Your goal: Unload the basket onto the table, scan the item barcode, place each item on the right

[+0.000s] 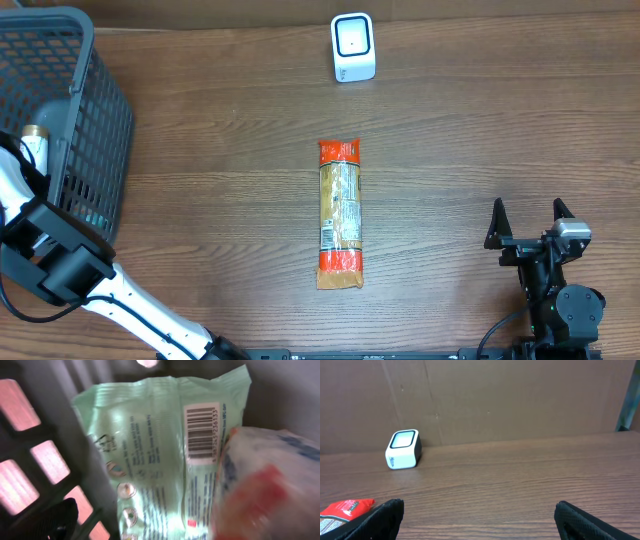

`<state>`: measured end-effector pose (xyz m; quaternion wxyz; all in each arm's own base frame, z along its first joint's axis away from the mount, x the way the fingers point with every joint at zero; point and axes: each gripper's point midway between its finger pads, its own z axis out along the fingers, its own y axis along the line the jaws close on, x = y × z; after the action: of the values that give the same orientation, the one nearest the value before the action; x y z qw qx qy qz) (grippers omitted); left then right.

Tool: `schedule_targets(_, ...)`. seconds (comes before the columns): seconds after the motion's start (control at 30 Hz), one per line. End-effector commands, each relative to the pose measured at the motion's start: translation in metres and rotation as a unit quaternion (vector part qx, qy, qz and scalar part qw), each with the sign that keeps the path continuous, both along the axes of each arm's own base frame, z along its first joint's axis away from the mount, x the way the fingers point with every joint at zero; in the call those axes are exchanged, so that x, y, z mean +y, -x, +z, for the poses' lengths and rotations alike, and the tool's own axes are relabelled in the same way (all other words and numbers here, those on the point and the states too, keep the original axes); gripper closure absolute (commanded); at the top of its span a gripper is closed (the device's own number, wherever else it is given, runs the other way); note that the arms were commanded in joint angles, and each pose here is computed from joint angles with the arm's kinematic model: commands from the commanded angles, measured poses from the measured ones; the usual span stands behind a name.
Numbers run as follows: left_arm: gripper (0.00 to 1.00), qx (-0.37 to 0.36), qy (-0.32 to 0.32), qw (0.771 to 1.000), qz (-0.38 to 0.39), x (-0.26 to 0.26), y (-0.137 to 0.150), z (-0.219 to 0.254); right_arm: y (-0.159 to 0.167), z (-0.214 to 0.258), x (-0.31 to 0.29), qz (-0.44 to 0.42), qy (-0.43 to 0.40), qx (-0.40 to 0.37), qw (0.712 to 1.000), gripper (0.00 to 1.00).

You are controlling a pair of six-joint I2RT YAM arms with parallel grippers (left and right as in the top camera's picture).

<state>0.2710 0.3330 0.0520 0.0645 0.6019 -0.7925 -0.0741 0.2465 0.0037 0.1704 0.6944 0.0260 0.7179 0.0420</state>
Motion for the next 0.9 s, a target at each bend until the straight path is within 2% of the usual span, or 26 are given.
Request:
schedule_targets(0.0,0.0,0.013,0.014,1.0,-0.004,-0.005,0.007,-0.018,0.0,-0.001,-0.003,-0.007,0.002,-0.003,1.0,0.0)
schedule_targets(0.13,0.0,0.013,0.016,1.0,-0.003,-0.008,0.01,-0.038,0.0,-0.002,-0.003,-0.007,0.002,-0.002,1.0,0.0)
schedule_targets(0.17,0.09,0.013,0.016,1.0,-0.003,-0.008,0.011,-0.042,0.0,-0.002,-0.003,-0.007,0.002,-0.002,1.0,0.0)
schedule_targets(0.27,0.48,0.013,0.016,1.0,-0.003,-0.01,0.012,-0.052,0.0,-0.002,-0.003,-0.007,0.002,-0.002,1.0,0.0)
schedule_targets(0.3,0.66,0.013,0.017,1.0,-0.003,-0.01,0.012,-0.052,0.0,-0.002,-0.003,-0.007,0.002,-0.002,1.0,0.0)
schedule_targets(0.37,0.95,0.009,0.015,1.0,-0.003,-0.009,0.01,-0.05,0.0,-0.002,-0.003,-0.007,0.002,-0.002,1.0,0.0)
schedule_targets(0.57,0.96,-0.016,0.009,1.0,-0.007,0.001,-0.005,-0.014,0.0,-0.002,-0.003,-0.007,0.002,-0.002,1.0,0.0)
schedule_targets(0.7,0.96,-0.048,-0.022,0.999,-0.011,0.015,-0.019,0.045,0.0,-0.002,-0.003,-0.007,0.002,-0.002,1.0,0.0)
schedule_targets(0.87,0.96,-0.119,-0.102,0.987,-0.02,0.027,-0.031,0.147,0.0,-0.002,-0.003,-0.007,0.002,-0.002,1.0,0.0)
